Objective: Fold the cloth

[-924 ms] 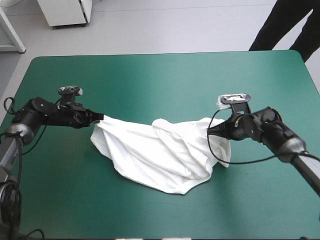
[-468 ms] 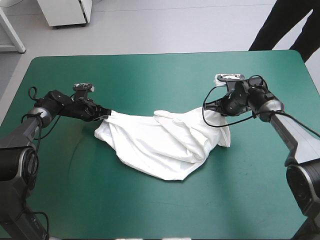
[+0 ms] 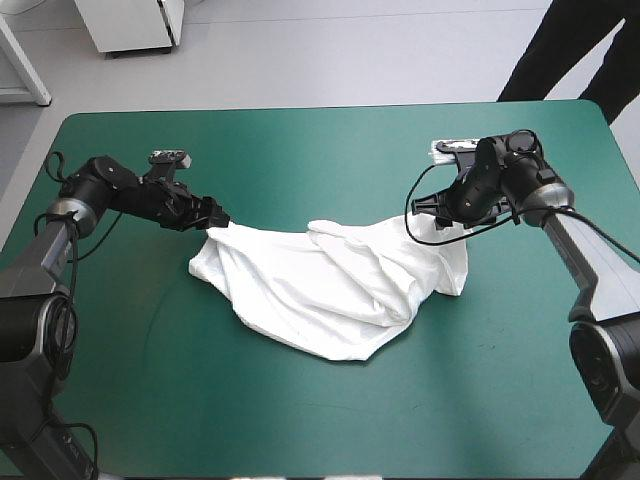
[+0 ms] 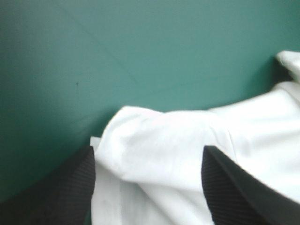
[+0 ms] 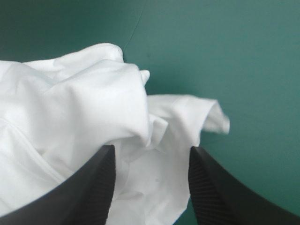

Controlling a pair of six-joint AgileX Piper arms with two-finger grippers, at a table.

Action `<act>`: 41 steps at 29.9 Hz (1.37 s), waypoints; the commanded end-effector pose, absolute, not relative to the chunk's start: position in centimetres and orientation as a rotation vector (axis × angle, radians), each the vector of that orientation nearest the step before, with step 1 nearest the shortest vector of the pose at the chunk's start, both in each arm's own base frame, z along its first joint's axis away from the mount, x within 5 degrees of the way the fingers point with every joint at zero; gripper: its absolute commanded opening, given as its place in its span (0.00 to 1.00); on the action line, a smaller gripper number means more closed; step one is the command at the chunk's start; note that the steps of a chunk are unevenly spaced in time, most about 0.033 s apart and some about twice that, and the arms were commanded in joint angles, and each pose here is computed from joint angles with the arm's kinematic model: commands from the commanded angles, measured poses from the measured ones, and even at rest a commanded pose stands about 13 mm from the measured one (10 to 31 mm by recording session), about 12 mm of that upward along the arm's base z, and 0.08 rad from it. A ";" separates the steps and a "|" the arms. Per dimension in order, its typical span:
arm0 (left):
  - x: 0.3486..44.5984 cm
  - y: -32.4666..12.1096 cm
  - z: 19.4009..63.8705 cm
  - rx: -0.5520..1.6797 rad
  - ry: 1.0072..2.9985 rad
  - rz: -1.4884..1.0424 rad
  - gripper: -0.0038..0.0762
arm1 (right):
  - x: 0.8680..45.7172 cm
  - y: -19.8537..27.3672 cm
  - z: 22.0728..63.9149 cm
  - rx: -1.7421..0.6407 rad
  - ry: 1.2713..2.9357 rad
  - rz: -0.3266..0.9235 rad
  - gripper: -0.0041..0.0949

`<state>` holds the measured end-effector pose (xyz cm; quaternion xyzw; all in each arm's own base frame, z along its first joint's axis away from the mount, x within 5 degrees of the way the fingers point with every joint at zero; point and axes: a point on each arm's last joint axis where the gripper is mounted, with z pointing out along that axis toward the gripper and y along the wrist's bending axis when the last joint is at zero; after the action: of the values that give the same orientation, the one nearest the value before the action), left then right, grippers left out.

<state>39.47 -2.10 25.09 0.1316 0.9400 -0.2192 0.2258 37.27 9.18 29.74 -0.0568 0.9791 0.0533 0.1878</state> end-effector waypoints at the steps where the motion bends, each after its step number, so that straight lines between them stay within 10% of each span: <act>1: 38.5 -2.4 29.4 0.429 2.614 -0.579 0.59 | 35.5 8.2 34.5 -0.180 2.645 0.120 0.52; 15: 33.6 -5.4 34.6 0.420 2.733 -0.165 0.51 | 30.8 6.6 40.3 -0.180 2.523 0.062 0.52; 41: 34.7 -6.0 23.4 0.256 2.847 0.006 0.51 | 28.6 6.1 42.2 -0.176 2.492 0.066 0.41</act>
<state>34.29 -5.77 21.82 0.0953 0.9908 0.0068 0.0959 29.53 6.60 39.90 -0.0664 0.9610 0.0254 0.2674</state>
